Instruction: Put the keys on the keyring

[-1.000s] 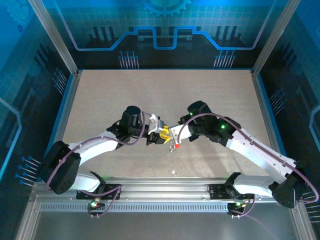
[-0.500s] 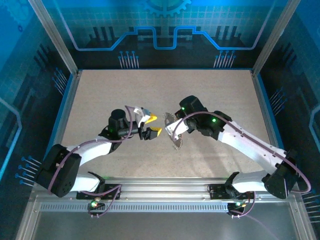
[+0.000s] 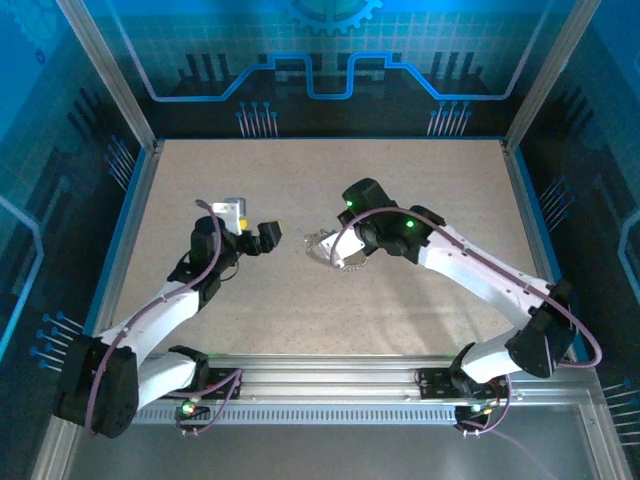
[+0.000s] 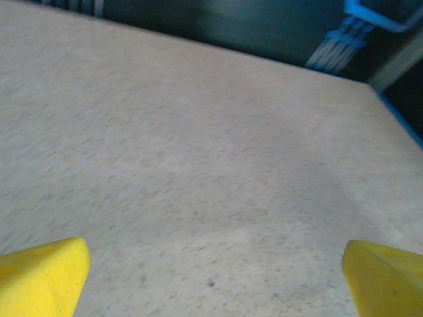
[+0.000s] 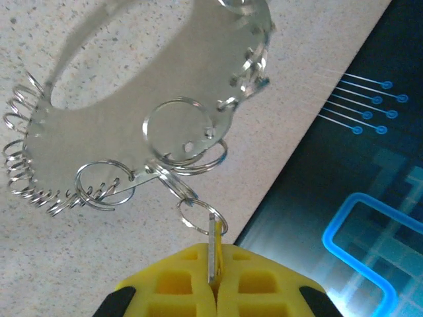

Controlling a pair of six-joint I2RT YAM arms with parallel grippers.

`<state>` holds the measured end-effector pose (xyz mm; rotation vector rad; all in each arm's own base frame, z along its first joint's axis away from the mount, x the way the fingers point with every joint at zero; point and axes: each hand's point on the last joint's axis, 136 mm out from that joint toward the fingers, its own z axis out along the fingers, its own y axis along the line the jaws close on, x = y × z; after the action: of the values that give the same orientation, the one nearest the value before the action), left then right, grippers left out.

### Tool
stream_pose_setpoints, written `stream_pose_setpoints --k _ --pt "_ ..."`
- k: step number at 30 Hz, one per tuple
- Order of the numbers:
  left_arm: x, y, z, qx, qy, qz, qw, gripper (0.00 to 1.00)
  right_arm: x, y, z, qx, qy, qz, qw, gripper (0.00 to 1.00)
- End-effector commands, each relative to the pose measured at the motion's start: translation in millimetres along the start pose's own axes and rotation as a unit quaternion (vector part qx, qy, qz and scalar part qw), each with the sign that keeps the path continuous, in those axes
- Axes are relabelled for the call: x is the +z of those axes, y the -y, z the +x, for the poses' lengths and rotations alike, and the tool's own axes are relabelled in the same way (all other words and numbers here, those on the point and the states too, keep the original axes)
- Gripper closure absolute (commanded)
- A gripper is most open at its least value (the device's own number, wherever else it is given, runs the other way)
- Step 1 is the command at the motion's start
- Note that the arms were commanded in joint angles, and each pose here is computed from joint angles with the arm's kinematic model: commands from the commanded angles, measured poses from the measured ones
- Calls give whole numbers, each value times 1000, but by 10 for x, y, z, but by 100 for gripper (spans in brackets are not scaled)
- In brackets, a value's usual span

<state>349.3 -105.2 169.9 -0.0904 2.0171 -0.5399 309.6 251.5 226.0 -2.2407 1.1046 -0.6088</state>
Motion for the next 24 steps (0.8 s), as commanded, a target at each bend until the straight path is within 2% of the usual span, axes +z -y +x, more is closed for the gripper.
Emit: stream_pose_setpoints --k 1,10,16,24 --pt "-77 -365 59 -64 -42 -97 992 1 -23 88 -135 35 19 -16 999 100" --pt "-151 -445 5 -69 -17 -100 992 1 204 95 -579 89 30 -109 990 100" --pt "-173 -480 47 -67 -15 -100 993 1 395 105 -670 96 27 -136 986 100" --pt "-180 -458 -19 -60 -11 -93 994 1 369 195 -820 92 38 -136 986 100"
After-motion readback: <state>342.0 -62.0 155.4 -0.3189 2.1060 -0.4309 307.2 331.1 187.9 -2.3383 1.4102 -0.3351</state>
